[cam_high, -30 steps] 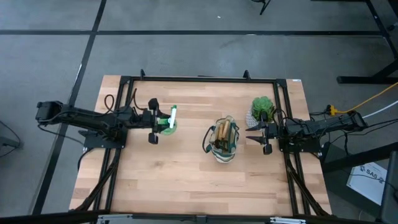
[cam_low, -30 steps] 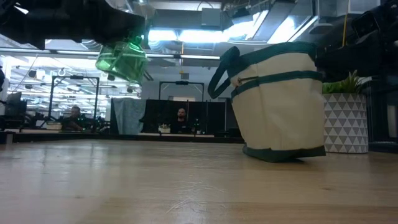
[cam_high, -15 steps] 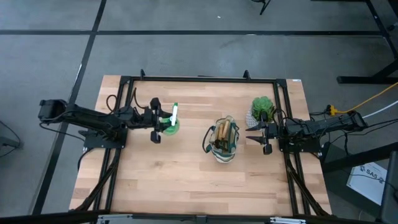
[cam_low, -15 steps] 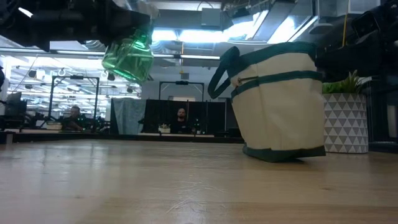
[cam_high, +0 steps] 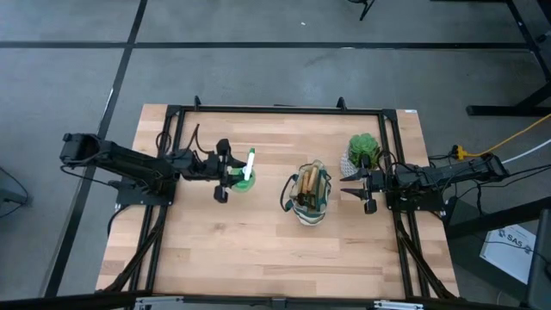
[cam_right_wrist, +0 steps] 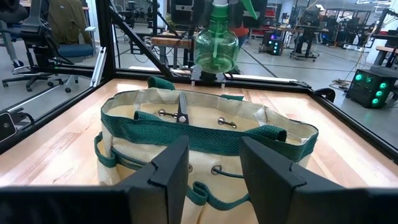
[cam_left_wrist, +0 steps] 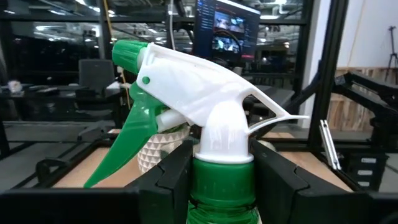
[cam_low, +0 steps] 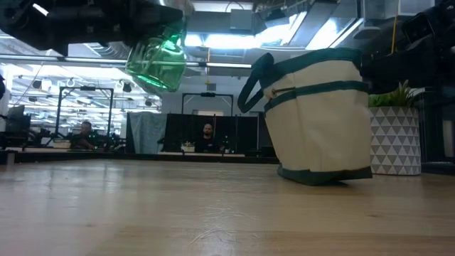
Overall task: Pick & Place Garden tools in Gardening bag
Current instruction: Put the green spray bottle into the white gardening bag
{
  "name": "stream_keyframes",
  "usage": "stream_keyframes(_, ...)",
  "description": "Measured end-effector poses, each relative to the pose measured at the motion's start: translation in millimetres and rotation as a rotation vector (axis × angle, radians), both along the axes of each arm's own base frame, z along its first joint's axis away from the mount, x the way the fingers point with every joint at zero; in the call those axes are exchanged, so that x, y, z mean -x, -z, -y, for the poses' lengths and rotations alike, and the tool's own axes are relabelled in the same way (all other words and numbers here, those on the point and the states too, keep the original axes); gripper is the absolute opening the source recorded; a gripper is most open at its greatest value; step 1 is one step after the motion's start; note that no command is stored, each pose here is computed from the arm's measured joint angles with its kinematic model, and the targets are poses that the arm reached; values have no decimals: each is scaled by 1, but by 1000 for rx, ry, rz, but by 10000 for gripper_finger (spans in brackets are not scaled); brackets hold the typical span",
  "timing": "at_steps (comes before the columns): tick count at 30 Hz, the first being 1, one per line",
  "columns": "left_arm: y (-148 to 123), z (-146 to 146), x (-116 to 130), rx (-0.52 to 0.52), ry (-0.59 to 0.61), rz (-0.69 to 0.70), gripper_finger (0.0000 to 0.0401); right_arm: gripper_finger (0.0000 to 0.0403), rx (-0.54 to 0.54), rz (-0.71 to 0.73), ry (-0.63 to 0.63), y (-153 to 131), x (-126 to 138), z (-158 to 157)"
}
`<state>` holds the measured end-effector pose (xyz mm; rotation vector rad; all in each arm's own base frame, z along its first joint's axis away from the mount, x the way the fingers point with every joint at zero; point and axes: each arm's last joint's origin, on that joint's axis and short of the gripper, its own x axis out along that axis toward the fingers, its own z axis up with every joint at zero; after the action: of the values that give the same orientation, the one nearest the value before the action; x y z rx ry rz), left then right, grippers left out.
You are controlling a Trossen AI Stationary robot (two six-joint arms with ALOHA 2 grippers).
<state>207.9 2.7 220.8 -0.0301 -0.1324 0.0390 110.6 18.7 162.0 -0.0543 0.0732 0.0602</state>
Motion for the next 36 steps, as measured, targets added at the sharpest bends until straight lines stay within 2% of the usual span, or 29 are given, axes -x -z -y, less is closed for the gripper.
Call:
stream_keyframes(15,-18,14,-37,-67,51,5,128,147,0,1,0,0,0,0)
stream_keyframes(20,-32,16,-52,-67,52,41,128,147,0,0,0,0,0,0)
stream_keyframes(30,-45,18,-101,-147,42,56,128,147,0,0,0,0,0,0)
stream_keyframes(36,-53,23,-123,-149,157,119,129,147,0,0,0,0,0,0)
